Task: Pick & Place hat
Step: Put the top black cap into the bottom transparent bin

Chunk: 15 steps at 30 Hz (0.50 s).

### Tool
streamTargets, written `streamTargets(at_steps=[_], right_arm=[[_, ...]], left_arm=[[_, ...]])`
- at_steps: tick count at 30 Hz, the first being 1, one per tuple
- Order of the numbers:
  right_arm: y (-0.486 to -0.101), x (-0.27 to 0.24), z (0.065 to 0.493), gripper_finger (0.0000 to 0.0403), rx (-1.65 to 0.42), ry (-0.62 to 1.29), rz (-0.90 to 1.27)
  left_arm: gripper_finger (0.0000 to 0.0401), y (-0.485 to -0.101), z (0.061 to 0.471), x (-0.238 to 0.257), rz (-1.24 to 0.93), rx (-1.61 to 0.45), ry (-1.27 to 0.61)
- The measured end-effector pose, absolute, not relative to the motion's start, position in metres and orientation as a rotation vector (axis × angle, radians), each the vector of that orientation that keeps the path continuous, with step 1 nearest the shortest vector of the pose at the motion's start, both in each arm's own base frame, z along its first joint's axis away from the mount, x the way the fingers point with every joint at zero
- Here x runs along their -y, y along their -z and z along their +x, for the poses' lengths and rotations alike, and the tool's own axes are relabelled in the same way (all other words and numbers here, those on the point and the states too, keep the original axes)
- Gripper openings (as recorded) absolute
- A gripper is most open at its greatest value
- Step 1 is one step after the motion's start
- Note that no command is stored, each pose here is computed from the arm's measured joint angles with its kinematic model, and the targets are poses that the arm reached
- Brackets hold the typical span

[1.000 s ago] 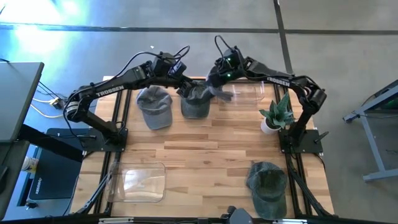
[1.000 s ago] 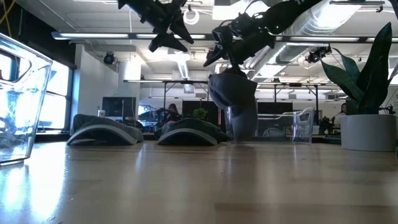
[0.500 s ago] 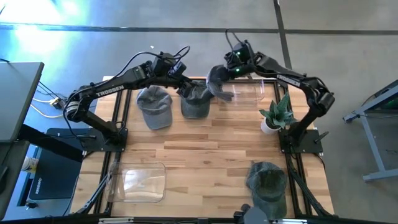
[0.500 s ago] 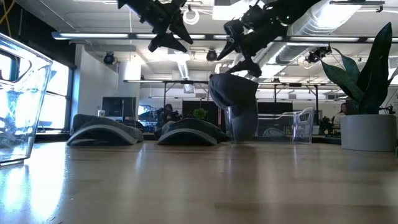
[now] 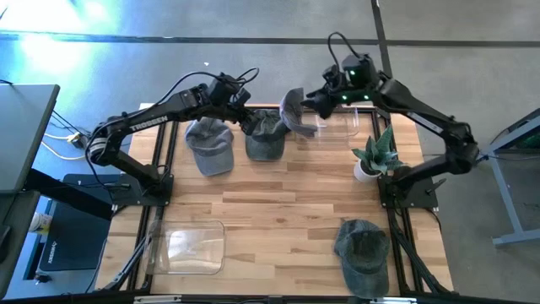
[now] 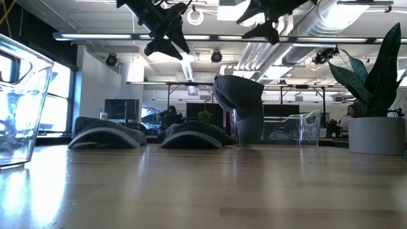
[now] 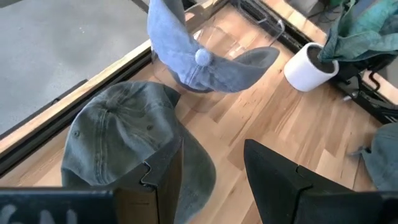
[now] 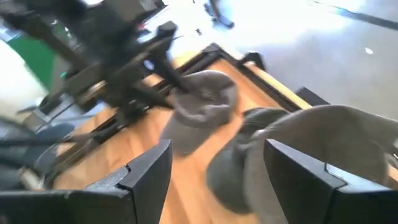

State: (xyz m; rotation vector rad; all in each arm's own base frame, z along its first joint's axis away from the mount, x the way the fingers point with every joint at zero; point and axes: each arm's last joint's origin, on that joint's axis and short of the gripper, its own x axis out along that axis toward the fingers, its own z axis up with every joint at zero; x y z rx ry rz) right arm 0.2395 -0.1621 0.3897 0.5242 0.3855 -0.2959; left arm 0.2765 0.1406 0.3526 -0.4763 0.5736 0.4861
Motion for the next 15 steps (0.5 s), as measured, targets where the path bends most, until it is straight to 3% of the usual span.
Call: streamTargets(at_steps=[6, 15], right_arm=[[-0.391, 0.110, 0.241, 0.0248, -0.527, 0.174, 0.530], [-0.362, 0.040, 0.240, 0.0248, -0.951, 0.222, 0.488]], left_arm=[[0.0165, -0.353, 0.277, -0.140, -0.468, -0.578, -0.452], [0.0165, -0.350, 0.274, -0.139, -0.453, -0.621, -0.464]])
